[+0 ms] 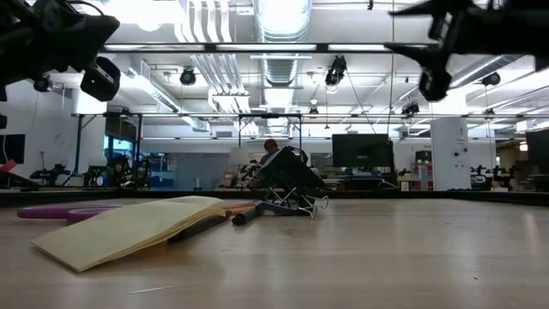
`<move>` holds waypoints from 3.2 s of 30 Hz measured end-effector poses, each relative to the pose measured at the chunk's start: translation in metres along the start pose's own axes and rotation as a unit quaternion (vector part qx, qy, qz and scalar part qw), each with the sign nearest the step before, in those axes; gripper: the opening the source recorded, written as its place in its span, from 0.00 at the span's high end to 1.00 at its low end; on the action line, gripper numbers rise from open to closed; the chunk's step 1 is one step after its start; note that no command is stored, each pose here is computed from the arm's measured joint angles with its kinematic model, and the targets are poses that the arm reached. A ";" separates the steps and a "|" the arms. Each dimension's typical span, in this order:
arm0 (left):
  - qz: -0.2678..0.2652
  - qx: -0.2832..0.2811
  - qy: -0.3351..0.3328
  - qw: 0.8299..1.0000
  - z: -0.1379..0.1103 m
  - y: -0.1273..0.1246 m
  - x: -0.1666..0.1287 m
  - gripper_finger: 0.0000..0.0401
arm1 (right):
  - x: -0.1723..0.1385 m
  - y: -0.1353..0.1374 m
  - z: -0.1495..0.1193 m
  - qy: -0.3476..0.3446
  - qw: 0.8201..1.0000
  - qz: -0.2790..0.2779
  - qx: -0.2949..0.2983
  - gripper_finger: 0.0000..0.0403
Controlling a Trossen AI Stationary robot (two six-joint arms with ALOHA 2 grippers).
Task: Pick and place office supplies into organizer
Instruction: Prepare the black desk organizer on the table
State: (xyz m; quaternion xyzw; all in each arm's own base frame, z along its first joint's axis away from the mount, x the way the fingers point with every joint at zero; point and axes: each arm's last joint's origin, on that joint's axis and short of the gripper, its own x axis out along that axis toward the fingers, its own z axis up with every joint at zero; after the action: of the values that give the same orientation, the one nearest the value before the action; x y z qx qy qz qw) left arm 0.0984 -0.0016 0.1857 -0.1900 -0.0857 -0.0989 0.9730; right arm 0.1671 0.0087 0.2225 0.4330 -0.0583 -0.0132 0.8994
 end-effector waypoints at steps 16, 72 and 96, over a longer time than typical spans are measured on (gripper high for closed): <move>-0.061 -0.063 -0.113 0.990 0.023 -0.010 -0.003 1.00 | 0.000 0.042 0.042 0.063 0.993 -0.096 -0.014 0.55; 0.405 -0.430 -0.087 0.802 -0.016 0.084 0.067 0.56 | 0.005 0.023 0.043 -0.013 0.966 -0.257 0.036 0.35; 0.426 -0.400 -0.031 0.811 0.001 0.219 0.117 0.50 | 0.004 0.021 0.042 0.003 0.964 -0.267 -0.003 0.30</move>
State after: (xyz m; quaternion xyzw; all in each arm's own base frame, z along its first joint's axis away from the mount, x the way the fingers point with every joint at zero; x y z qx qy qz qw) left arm 0.2600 0.1792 0.1336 -0.5829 0.0213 0.3059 0.7525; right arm 0.1652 -0.0109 0.2653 0.4303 0.0620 -0.2513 0.8648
